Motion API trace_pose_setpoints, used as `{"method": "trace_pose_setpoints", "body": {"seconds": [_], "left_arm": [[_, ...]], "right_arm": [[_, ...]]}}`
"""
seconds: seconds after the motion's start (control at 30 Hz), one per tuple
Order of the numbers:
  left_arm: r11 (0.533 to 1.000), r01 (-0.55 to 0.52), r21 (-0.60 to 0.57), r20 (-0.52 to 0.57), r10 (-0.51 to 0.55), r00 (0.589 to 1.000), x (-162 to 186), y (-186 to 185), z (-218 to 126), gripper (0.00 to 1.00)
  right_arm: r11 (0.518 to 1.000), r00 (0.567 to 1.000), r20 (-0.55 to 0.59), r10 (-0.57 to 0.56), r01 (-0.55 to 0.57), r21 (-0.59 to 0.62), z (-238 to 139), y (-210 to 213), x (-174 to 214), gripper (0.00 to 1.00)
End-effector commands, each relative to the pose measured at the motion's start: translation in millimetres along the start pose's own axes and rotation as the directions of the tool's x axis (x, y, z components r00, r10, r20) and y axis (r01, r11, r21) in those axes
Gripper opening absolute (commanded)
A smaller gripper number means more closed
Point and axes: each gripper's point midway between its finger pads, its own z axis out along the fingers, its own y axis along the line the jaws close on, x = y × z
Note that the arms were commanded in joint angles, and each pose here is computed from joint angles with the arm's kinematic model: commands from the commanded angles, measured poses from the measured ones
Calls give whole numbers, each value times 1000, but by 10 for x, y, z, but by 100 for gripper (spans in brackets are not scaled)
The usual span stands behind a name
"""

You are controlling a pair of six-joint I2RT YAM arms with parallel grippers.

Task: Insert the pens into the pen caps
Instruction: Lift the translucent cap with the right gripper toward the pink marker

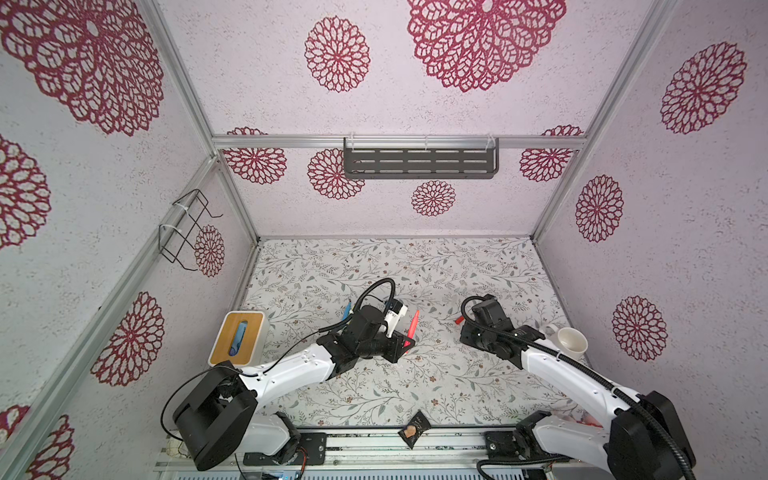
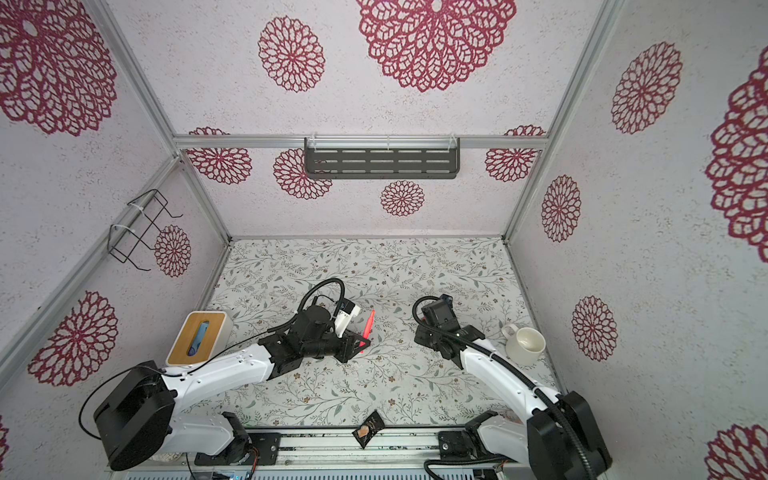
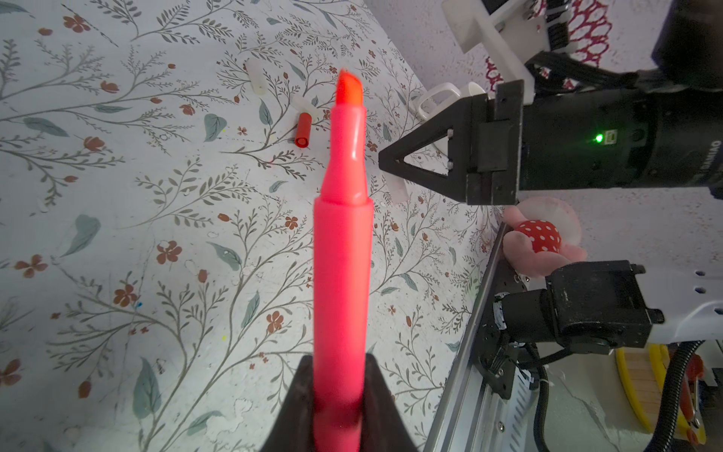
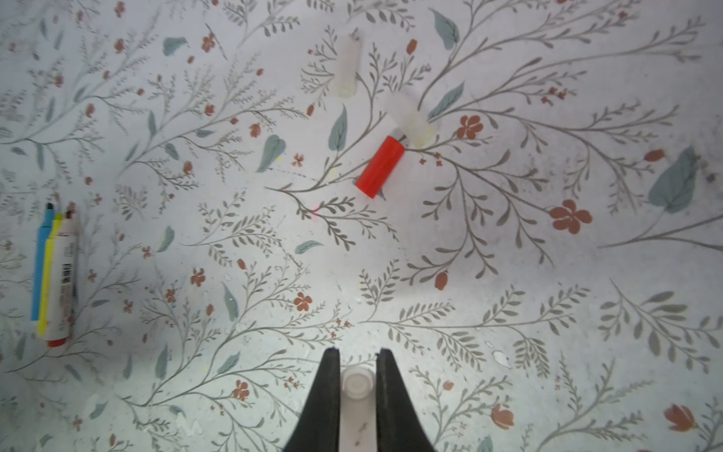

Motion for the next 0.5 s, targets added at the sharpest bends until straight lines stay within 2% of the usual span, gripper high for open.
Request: {"method": "trace_pose_setpoints", "body": {"seconds": [0.0,0.47], "left_arm": [[999,-18,46,21,17,1000,-19,-112,-2,0],[994,-25,102,-6,25,1000,114,-344,187,0]], "right_arm": [[993,996,93,4,7,-120,-230,301,-285,9],[952,959,276,65,24,-306,-770,781,-882,6]]}}
